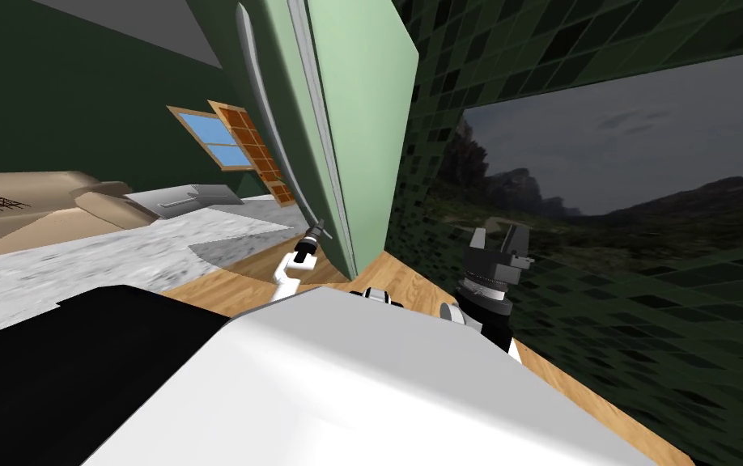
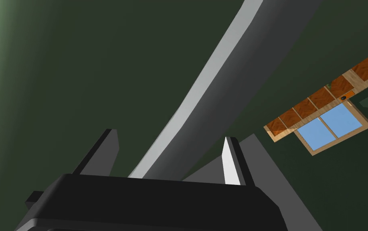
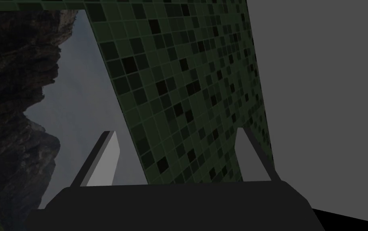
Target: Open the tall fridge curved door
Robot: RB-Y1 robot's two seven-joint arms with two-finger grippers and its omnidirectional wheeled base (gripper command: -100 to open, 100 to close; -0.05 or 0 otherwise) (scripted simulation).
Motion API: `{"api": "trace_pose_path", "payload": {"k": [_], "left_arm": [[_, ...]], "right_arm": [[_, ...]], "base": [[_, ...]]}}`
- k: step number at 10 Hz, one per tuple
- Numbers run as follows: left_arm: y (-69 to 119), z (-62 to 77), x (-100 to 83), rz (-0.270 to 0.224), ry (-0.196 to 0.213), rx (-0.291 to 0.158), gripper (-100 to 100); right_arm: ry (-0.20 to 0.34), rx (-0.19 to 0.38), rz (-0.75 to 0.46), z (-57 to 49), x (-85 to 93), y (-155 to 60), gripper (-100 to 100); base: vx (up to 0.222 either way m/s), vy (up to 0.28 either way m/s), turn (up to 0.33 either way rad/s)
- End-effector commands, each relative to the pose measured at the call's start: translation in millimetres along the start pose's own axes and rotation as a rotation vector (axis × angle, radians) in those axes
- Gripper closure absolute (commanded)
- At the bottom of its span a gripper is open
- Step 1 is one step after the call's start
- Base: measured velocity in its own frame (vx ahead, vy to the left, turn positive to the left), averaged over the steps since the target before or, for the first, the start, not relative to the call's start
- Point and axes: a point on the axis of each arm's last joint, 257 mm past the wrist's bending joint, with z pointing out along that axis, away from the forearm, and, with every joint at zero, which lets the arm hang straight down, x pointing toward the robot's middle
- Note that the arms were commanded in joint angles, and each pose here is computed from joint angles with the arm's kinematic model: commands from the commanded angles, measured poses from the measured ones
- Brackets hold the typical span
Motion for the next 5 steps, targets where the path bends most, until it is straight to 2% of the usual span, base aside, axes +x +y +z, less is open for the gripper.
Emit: {"api": "trace_pose_path", "payload": {"k": [1,5], "left_arm": [[-7.3,-14.7,5.6,-0.011,0.026,0.044,100],[-20.0,-41.3,16.6,-0.026,0.079,0.106,100]], "right_arm": [[0.000,0.000,0.000,0.0,0.0,0.0,0],[0.000,0.000,0.000,0.0,0.0,0.0,0]], "base": [[0.128,-0.048,0.159],[0.115,-0.040,0.201]]}}
